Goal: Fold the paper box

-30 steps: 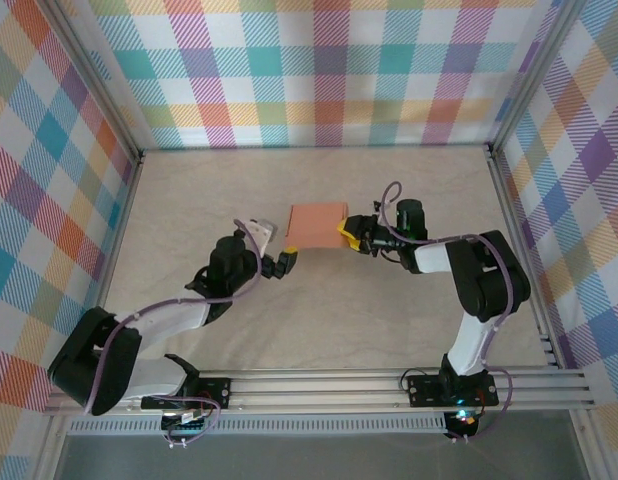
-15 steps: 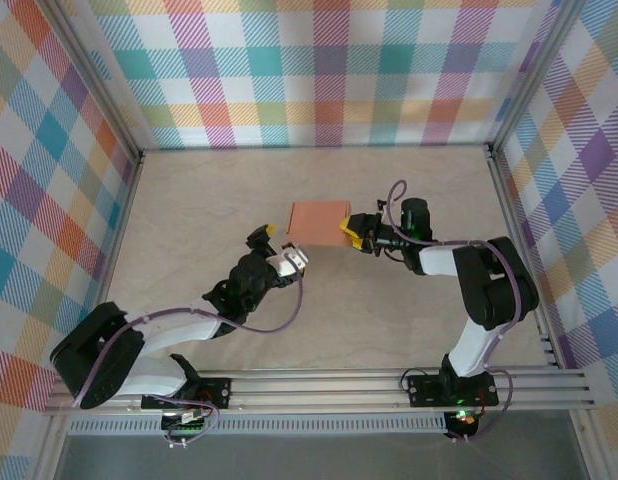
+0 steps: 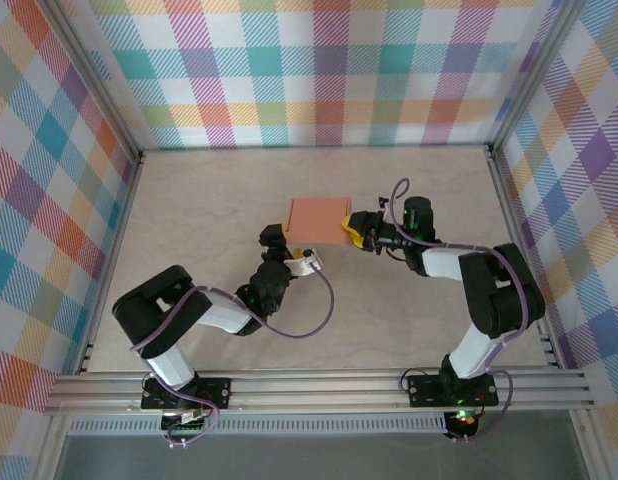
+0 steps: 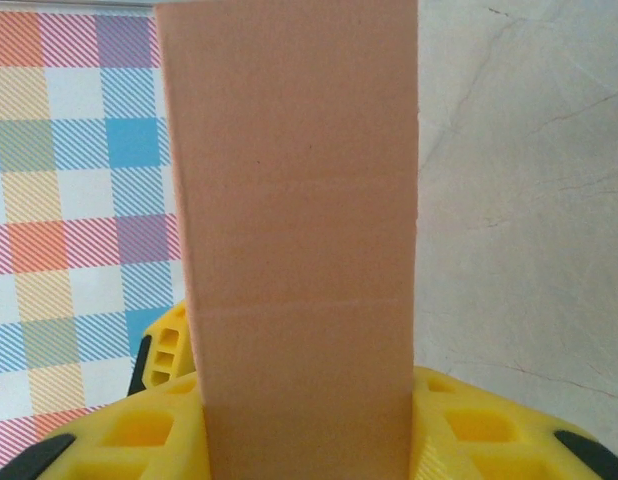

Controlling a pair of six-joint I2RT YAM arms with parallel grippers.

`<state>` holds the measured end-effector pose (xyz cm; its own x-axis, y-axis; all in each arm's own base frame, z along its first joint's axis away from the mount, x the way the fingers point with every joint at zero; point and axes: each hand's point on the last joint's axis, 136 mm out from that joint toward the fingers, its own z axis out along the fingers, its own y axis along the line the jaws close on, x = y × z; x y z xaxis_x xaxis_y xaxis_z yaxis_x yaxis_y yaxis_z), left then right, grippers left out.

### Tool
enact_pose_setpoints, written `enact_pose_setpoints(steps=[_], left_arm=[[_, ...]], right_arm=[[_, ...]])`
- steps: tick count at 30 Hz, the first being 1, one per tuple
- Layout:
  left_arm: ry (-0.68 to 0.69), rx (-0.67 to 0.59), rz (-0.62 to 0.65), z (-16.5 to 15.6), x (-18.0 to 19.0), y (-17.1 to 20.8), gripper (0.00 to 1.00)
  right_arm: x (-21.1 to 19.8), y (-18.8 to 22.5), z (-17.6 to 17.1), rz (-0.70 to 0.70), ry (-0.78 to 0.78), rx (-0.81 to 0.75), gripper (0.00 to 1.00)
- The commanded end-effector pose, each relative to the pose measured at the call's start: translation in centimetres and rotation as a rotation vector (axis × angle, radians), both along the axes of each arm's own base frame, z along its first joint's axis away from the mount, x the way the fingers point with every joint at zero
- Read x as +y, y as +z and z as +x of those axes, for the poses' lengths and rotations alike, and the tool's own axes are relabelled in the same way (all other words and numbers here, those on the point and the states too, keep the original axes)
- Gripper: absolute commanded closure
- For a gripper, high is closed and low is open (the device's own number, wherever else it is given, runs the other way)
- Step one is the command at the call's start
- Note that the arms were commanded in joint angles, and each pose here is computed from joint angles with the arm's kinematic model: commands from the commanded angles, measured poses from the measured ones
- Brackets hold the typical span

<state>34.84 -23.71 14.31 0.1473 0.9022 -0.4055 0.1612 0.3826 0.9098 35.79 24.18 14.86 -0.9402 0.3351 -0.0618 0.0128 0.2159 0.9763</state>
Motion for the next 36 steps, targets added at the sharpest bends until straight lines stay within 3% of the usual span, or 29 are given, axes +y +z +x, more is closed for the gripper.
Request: enact_pose_setpoints(steps=[1, 9, 14, 20, 24, 32, 36], left_arm=[[0.011, -0.123, -0.035, 0.8, -1.0, 2.9, 0.06], [-0.01, -0.122, 0.0, 1.6, -2.3, 1.7, 0.15], [0.0, -0.109, -0.007, 1.7, -1.8, 1.2, 0.29], [0.008, -0.101, -0.008, 1.7, -1.5, 1.0, 0.37], [0.007, -0.098, -0.022, 1.6, -1.5, 1.0, 0.5], [0.009, -0.092, -0.018, 1.7, -1.5, 1.0, 0.6], [0.001, -0.058, -0.012, 1.6, -1.5, 0.6, 0.62]], right_arm=[[-0.1, 1.3, -0.7, 0.027, 0.014, -0.024, 0.61], [-0.3, 1.5, -1.4, 0.031, 0.013, -0.028, 0.61], [-0.3, 1.8, -1.5, 0.033, 0.014, -0.034, 0.61], [-0.3, 2.0, -1.5, 0.032, 0.015, -0.04, 0.61], [-0.4, 2.2, -1.6, 0.029, 0.011, -0.052, 0.61], [-0.4, 2.3, -1.6, 0.014, 0.01, -0.058, 0.6], [-0.5, 2.3, -1.5, 0.014, 0.003, -0.056, 0.49]])
